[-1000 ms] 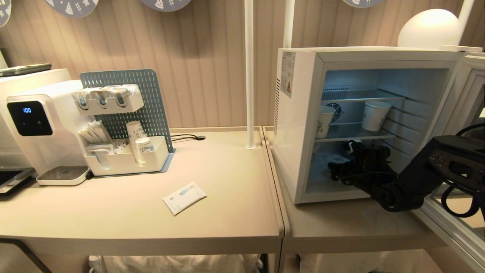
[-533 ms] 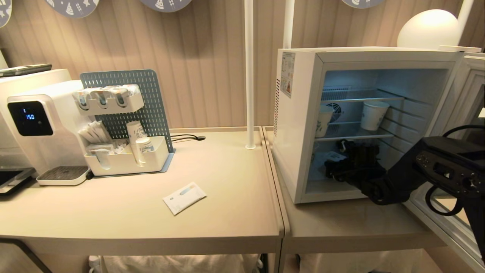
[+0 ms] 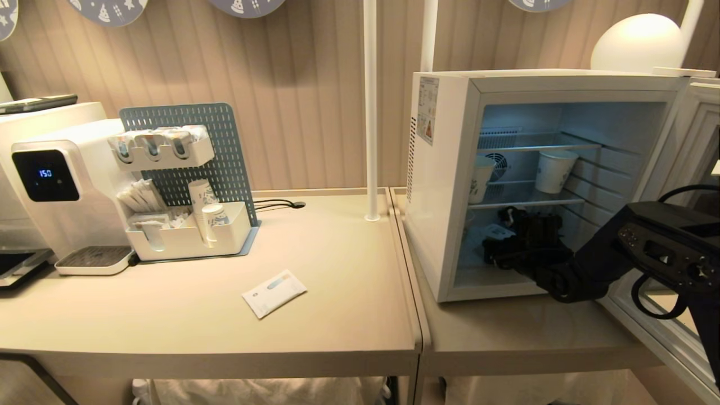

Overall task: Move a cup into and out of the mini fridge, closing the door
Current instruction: Put the yoghurt in the freezer

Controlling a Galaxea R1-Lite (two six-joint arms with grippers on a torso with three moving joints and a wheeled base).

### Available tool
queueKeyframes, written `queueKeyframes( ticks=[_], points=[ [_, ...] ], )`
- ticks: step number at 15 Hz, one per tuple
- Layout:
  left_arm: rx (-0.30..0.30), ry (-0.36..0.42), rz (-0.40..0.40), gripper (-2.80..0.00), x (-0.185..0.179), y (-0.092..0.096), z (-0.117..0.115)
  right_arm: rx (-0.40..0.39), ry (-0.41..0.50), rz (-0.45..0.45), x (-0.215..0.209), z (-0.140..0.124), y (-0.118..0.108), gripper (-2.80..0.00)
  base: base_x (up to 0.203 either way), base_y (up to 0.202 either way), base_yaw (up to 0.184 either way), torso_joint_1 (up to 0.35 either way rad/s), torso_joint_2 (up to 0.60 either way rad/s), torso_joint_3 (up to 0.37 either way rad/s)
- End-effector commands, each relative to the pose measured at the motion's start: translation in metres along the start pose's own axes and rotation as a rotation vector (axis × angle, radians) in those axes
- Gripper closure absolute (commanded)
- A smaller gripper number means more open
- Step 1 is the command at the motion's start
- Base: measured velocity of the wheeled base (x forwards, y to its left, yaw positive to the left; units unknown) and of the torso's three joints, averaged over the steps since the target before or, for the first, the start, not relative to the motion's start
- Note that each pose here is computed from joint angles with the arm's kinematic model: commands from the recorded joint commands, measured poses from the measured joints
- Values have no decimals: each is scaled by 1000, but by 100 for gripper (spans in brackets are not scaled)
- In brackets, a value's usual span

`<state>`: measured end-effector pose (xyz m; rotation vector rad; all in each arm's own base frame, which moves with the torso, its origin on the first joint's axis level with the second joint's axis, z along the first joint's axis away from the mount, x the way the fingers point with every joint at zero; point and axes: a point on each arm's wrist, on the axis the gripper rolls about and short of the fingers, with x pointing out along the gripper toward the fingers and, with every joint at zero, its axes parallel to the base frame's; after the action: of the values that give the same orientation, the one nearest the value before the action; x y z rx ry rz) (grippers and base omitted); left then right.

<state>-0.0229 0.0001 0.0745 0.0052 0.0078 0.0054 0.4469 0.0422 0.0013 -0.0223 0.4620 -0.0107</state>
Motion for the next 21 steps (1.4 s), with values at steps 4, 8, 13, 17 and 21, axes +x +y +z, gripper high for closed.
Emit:
queueKeyframes(
  ticks=[4, 8, 13, 17, 21],
  points=[
    [1, 1, 2, 0, 0, 0, 0, 8, -11, 6, -20, 8, -2, 0, 0, 0, 0, 0, 0, 0],
    [-1, 1, 1, 0, 0, 0, 0, 2, -17, 3, -22, 5, -2, 0, 0, 0, 0, 0, 0, 0],
    [1, 1, 2, 0, 0, 0, 0, 2, -18, 5, -19, 5, -1, -280, 0, 0, 0, 0, 0, 0],
    [1, 1, 2, 0, 0, 0, 0, 0, -10, 9, -33, 6, 0, -280, 0, 0, 0, 0, 0, 0],
    [1, 1, 1, 0, 0, 0, 0, -14, -2, 22, -66, 4, 2, -280, 0, 0, 0, 0, 0, 0]
  ],
)
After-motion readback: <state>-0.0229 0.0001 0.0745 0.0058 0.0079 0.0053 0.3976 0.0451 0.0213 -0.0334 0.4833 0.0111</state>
